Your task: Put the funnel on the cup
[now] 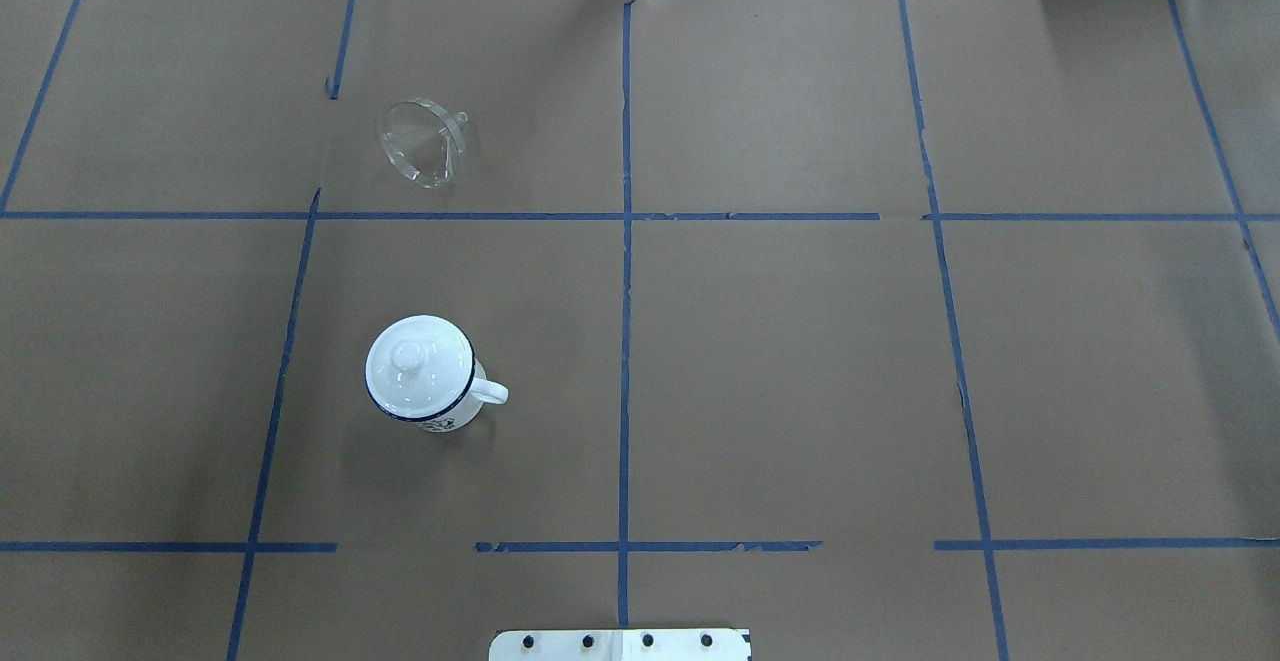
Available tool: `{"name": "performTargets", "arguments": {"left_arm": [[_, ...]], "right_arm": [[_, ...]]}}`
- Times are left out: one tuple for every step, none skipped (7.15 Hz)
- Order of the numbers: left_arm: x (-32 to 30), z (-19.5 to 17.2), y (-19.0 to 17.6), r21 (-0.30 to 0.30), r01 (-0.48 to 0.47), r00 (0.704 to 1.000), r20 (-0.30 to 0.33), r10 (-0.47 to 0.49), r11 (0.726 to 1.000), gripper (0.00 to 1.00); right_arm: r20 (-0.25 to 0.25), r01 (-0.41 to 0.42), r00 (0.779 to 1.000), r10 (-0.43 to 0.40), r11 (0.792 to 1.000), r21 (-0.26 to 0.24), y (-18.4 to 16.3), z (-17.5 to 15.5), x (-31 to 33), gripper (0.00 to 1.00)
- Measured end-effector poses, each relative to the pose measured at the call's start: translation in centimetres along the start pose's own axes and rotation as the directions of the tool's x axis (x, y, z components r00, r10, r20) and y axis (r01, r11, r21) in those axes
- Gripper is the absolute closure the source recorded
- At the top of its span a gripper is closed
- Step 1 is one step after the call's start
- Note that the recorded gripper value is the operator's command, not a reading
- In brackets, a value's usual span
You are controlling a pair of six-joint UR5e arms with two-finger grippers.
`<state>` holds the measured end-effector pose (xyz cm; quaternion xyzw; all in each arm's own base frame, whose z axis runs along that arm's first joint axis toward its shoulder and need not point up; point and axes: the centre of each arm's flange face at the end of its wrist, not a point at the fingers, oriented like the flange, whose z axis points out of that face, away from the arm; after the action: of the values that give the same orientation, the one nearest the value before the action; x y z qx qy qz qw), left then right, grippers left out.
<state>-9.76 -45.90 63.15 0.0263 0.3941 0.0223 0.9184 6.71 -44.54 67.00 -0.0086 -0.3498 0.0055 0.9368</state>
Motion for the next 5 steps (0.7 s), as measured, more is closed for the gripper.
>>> {"name": "performTargets", "arguments": {"left_arm": [[-0.24, 0.18, 0.08, -0.002, 0.001, 1.0, 0.002, -0.001, 1.0, 0.0], [-0.58, 0.41, 0.24, -0.004, 0.0, 1.0, 0.005, 0.0, 1.0, 0.0], [-0.65, 0.42, 0.4, -0.003, 0.0, 1.0, 0.006, 0.0, 1.0, 0.0], [-0.71, 0.42, 0.57, -0.002, 0.001, 1.0, 0.005, -0.001, 1.0, 0.0], [-0.82, 0.42, 0.73, -0.001, 0.004, 1.0, 0.005, -0.004, 1.0, 0.0]], "right_arm": [[0.0, 0.0, 1.0, 0.0, 1.0, 0.0, 0.0, 0.0, 0.0, 0.0], [0.0, 0.0, 1.0, 0.0, 1.0, 0.0, 0.0, 0.01, 0.0, 0.0], [0.0, -0.001, 1.0, 0.001, 1.0, -0.001, 0.01, 0.03, 0.02, 0.0], [0.0, -0.001, 1.0, 0.001, 1.0, -0.001, 0.01, 0.05, 0.04, 0.0], [0.0, -0.001, 1.0, 0.001, 1.0, -0.001, 0.01, 0.05, 0.04, 0.0]]}}
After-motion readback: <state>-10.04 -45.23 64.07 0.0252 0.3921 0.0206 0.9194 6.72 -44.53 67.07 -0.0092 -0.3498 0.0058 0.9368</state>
